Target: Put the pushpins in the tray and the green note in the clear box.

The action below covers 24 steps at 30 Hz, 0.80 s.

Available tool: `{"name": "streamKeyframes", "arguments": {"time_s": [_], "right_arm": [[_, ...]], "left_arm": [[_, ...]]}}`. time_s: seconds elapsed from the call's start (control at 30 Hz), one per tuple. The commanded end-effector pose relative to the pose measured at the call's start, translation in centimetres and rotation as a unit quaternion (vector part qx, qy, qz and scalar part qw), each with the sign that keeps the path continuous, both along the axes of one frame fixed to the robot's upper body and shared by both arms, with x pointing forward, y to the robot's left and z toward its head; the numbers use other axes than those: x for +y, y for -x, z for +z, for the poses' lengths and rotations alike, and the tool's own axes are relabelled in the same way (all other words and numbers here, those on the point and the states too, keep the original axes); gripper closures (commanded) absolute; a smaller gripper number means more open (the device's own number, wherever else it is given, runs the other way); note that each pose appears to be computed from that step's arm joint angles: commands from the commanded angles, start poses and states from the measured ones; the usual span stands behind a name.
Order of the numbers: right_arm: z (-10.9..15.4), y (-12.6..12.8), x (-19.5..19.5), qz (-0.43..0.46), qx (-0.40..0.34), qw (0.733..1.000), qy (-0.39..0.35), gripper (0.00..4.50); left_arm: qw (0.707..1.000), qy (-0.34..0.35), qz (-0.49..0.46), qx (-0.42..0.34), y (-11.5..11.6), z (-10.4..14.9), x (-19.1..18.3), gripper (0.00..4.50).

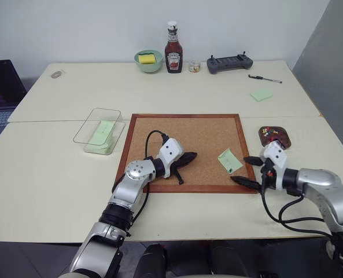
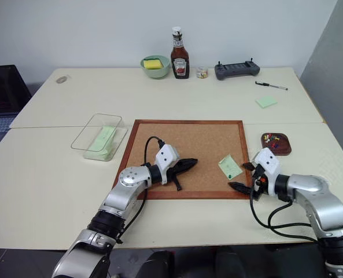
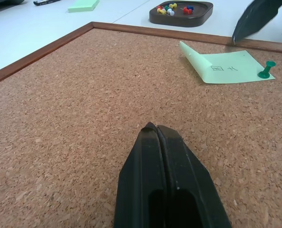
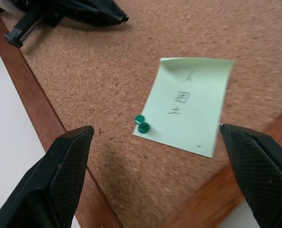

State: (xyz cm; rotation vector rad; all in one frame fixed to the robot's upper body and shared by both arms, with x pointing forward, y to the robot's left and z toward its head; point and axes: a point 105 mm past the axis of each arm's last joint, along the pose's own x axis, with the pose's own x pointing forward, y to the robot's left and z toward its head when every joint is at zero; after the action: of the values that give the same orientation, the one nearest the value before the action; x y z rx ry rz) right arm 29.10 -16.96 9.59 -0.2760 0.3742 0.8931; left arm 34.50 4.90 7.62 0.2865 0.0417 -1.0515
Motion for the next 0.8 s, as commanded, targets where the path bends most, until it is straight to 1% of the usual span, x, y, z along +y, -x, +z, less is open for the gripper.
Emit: {"name": "streamKeyframes", "arguments": {"time_s": [0.03,0.2,0.5,0.53,0.63,0.67,0.8], "right_arm": [[0.9,-0.57,0.21,0.002,-0.029,1.0,0.0,0.46],[0.96,-0.96,0.24,0.003,-0.039,0.999,0.001,1.63],[0.46,-0.77,0.85,0.028,-0.052,0.998,0.031,3.27],[0.39,-0.75,0.91,0.031,-0.054,0.997,0.034,3.58],[0.4,-0.81,1.0,0.033,-0.06,0.997,0.038,4.28],[0.46,-0.84,1.01,0.032,-0.062,0.997,0.037,4.41],[1.04,-0.88,0.84,0.034,-0.07,0.996,0.036,4.41]], "left_arm": [[0.998,-0.032,-0.002,0.051,1.12,-3.41,0.3,4.5],[0.998,-0.032,-0.001,0.052,1.2,-3.48,0.4,4.5],[0.998,-0.032,0.0,0.052,1.15,-3.46,0.41,4.5],[0.998,-0.032,-0.001,0.053,1.15,-3.46,0.41,4.5],[0.998,-0.032,-0.001,0.053,1.15,-3.47,0.42,4.5],[0.998,-0.031,-0.001,0.053,1.16,-3.47,0.42,4.5],[0.998,-0.031,0.0,0.053,1.14,-3.45,0.37,4.5]]}}
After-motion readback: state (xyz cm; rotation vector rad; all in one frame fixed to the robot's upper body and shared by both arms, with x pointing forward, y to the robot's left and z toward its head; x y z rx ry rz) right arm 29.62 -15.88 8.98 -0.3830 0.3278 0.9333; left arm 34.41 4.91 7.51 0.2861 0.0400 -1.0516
